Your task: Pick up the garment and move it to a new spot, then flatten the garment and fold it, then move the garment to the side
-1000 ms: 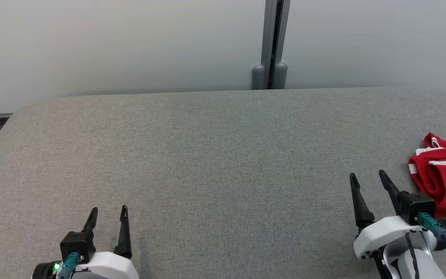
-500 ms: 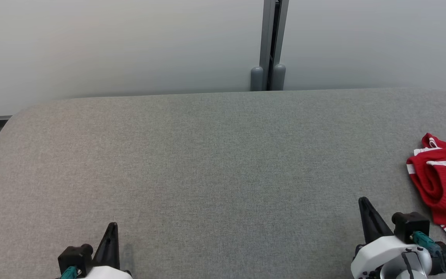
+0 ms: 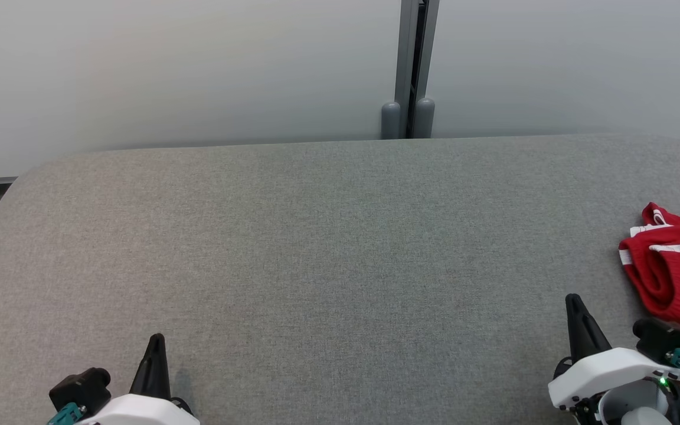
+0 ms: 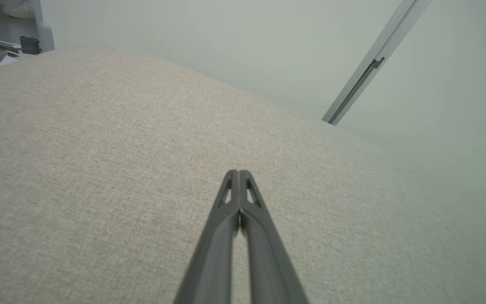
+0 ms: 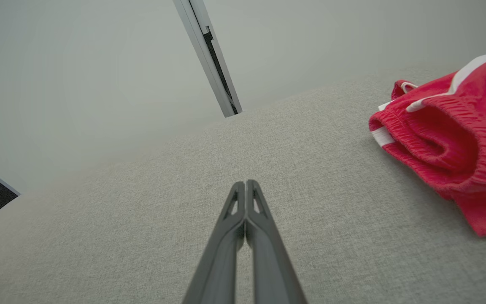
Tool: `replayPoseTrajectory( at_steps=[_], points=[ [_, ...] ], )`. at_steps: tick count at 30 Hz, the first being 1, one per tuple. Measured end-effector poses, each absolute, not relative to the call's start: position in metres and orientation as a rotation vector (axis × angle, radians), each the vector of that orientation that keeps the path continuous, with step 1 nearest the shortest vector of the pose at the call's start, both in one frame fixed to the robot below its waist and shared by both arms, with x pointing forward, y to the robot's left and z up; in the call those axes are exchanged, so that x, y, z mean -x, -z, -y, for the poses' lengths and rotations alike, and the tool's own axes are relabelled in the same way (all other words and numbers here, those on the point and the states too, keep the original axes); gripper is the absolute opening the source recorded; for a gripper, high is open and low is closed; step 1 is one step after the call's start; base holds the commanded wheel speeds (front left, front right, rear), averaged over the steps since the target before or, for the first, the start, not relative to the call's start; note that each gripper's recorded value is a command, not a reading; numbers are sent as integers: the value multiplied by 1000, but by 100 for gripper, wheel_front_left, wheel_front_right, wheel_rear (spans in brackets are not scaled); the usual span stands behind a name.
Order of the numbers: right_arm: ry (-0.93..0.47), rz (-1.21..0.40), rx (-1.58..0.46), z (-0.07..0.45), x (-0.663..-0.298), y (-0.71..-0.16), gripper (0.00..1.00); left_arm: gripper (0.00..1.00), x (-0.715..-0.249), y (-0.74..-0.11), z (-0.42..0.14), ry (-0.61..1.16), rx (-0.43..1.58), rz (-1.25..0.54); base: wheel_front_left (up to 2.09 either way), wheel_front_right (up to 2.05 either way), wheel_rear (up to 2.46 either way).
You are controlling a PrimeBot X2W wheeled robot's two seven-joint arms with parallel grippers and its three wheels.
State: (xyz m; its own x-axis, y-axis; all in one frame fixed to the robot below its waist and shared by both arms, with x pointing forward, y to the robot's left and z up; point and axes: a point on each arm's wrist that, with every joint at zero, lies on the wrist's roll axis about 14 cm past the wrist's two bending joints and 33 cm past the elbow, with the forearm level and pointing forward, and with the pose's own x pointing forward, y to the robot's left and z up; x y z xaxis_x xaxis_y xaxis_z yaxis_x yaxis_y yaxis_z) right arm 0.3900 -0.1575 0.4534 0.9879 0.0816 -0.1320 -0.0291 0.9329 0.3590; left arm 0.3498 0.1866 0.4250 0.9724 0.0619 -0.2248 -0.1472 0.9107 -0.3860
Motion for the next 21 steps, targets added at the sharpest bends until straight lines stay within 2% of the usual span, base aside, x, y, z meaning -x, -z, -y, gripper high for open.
replayPoseTrajectory(
  at_steps=[21],
  points=[
    [22,-129,-700,173,-391,-464,0,0,-360,-439,-193,-146,738,-184,0,0,0]
  ],
)
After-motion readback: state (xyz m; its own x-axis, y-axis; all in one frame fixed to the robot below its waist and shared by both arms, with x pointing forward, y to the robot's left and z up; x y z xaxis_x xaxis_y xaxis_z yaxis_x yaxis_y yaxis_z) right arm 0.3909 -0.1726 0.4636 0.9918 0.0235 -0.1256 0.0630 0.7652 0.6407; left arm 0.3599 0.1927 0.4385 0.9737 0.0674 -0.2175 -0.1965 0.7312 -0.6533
